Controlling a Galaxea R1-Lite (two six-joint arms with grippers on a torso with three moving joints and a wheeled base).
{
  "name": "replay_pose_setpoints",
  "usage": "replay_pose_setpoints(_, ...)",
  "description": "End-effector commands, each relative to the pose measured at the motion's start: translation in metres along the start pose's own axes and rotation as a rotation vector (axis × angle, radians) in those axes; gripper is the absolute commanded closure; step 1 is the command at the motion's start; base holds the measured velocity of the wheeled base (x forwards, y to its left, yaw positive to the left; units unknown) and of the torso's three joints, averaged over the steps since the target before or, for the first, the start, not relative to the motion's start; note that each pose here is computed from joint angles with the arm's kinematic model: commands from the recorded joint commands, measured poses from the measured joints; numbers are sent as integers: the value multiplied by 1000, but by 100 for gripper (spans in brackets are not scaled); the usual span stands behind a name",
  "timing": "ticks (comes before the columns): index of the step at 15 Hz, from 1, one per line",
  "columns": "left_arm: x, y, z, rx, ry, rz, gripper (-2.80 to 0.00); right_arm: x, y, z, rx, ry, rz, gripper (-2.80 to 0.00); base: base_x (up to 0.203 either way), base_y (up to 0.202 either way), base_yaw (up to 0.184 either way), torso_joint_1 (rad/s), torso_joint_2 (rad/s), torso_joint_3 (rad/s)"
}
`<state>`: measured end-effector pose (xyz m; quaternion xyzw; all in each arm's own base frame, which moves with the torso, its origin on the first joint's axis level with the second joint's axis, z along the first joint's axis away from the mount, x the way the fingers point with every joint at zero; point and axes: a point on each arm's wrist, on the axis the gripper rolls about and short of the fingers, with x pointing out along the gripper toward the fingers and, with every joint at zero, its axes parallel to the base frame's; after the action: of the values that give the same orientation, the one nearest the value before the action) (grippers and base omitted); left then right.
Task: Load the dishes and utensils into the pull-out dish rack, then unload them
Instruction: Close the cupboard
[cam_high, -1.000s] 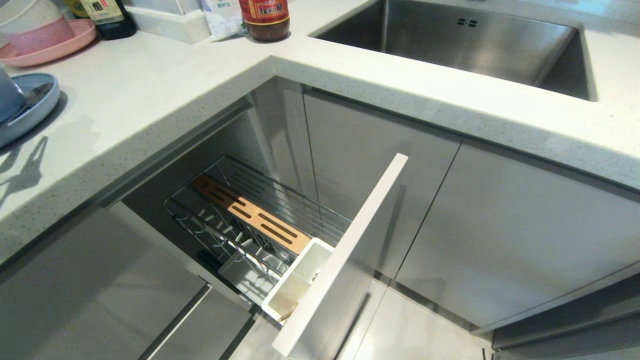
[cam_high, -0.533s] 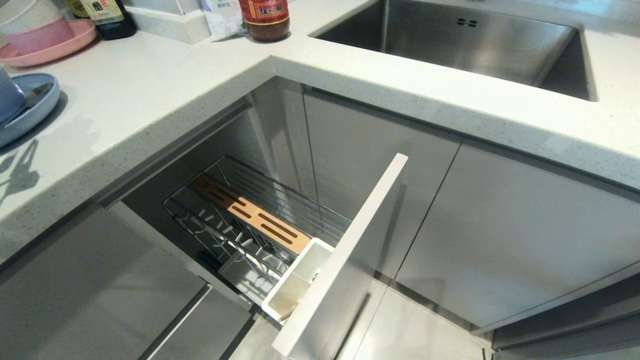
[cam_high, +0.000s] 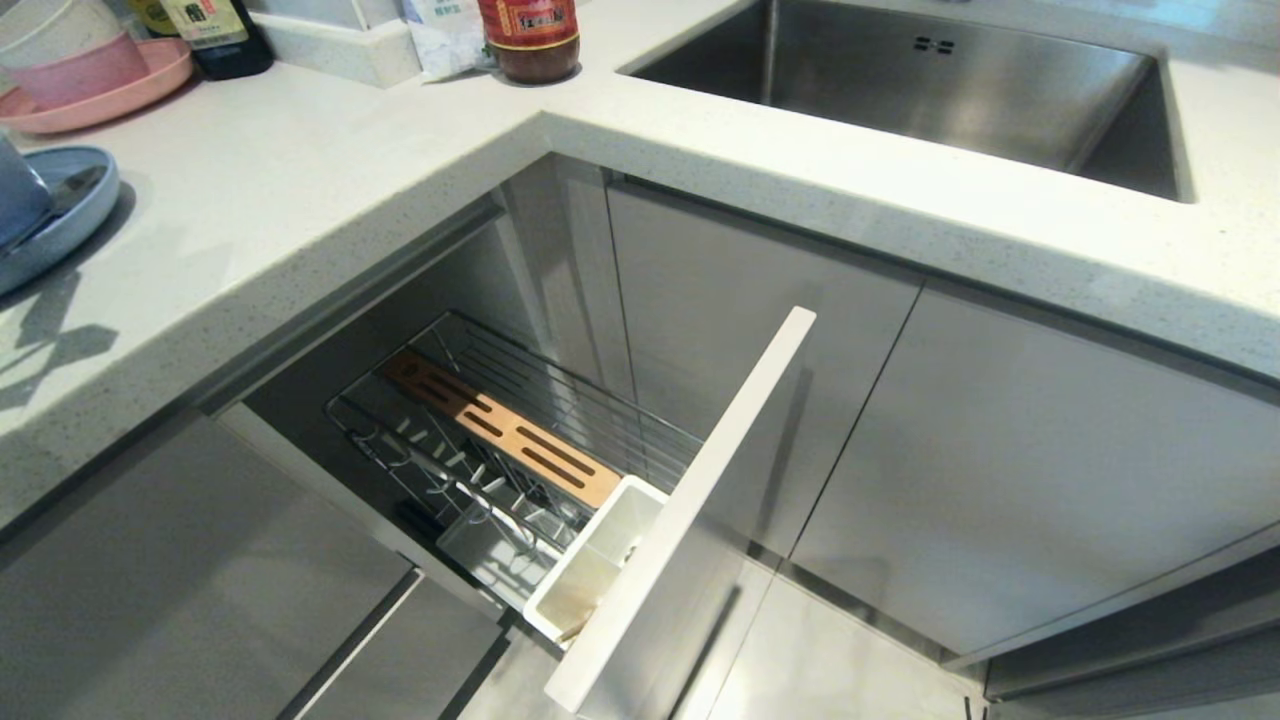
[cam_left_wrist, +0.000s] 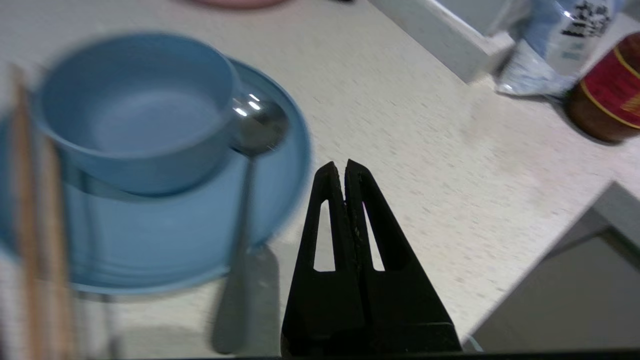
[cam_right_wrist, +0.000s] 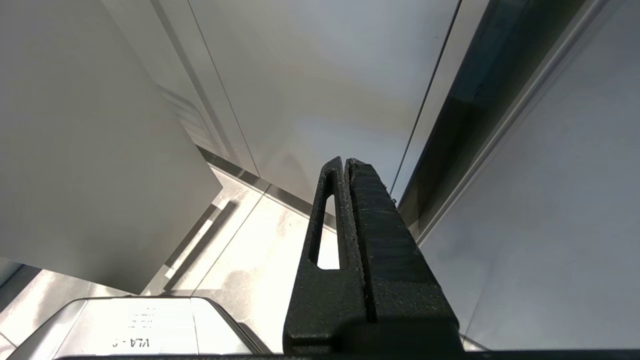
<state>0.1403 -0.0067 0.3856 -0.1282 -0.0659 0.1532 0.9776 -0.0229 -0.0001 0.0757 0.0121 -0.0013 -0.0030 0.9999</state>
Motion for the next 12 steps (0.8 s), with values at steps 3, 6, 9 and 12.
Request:
replay_pose_setpoints(3, 16, -39, -26, -111, 284, -121, 0, 0, 0, 0, 0, -3, 0, 0, 0, 0, 0, 0, 0, 0)
replay_pose_setpoints(6, 2, -67, -21, -125, 389, -325, 0, 0, 0, 0, 0, -1, 0, 0, 0, 0, 0, 0, 0, 0)
replay_pose_setpoints(9, -18, -91, -31, -46, 486, -491, 0, 0, 0, 0, 0, -2, 0, 0, 0, 0, 0, 0, 0, 0)
replay_pose_setpoints(12, -34, -114, -50, 34, 590, -630, 0, 0, 0, 0, 0, -2, 0, 0, 0, 0, 0, 0, 0, 0)
